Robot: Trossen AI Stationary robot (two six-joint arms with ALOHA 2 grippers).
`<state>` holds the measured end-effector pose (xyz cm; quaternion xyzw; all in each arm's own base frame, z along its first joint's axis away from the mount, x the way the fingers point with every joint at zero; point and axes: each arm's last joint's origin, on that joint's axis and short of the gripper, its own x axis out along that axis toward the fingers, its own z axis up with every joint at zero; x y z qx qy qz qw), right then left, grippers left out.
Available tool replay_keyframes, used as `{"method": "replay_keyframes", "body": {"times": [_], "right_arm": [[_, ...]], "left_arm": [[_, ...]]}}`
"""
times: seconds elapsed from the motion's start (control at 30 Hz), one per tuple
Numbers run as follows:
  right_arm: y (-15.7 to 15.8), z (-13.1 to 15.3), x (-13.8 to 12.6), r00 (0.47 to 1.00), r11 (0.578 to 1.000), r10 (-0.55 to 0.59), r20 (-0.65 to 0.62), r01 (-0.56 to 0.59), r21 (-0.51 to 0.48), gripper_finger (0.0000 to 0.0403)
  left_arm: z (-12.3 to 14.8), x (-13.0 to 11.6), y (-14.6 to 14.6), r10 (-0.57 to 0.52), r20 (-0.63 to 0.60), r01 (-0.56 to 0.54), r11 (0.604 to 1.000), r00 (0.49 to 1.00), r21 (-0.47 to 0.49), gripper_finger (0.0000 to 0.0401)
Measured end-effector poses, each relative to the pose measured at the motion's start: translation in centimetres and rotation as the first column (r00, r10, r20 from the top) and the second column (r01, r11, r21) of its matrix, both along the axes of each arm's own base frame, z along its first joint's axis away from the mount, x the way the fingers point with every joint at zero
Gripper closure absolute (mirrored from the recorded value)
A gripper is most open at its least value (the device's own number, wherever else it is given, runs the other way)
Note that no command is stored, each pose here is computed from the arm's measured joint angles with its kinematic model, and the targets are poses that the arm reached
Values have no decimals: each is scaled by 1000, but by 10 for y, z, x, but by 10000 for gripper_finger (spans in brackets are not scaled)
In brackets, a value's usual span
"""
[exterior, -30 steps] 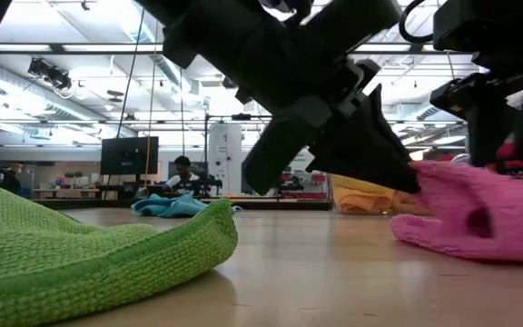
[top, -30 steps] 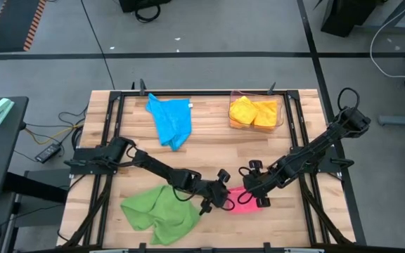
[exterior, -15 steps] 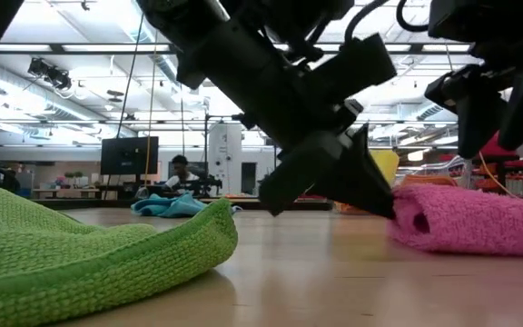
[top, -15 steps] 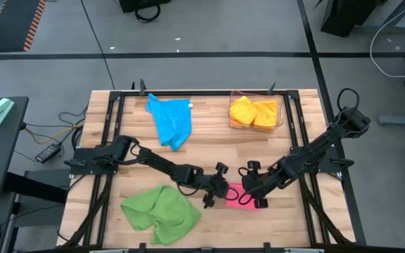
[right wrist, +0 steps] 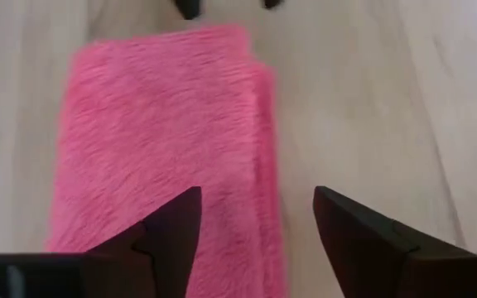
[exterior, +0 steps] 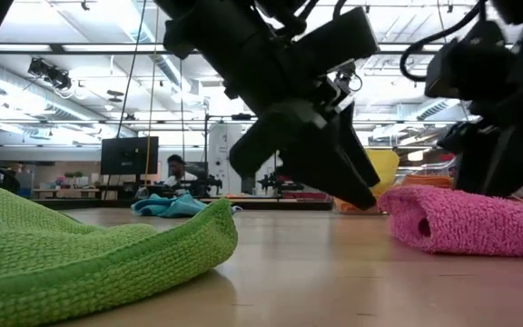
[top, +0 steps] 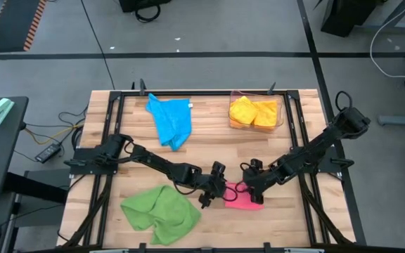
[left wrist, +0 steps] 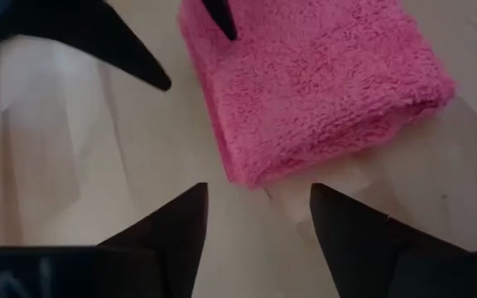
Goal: Fold microfiber towels
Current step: Fold the pink microfiber cloth
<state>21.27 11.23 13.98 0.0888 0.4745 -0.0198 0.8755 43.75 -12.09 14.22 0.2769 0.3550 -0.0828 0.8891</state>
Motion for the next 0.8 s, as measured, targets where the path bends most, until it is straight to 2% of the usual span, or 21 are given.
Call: {"method": "replay_keyframes", "body": {"times": [0.13, 0.23, 0.47, 0.6, 0.8], "right_arm": [[-6, -2, 4, 1000, 999, -24, 16, 23, 30, 139], [-6, -11, 5, 1000, 999, -18, -25, 18, 33, 131], [2, -32, 16, 998, 1000, 14, -57, -13, 19, 151], [4, -31, 13, 998, 1000, 19, -54, -19, -5, 205], [6, -32, 11, 997, 1000, 25, -67, -25, 10, 347]], "left_arm": [[7, -4, 2, 9, -23, -9, 1000, 1000, 4, 177], [6, -8, 3, 29, -63, -28, 1000, 998, 10, 188], [6, -16, 7, 69, -146, -66, 998, 987, 26, 216], [11, -20, 8, 91, -165, -88, 996, 982, 22, 227], [26, -27, 8, 131, -162, -125, 991, 978, 48, 235]]}}
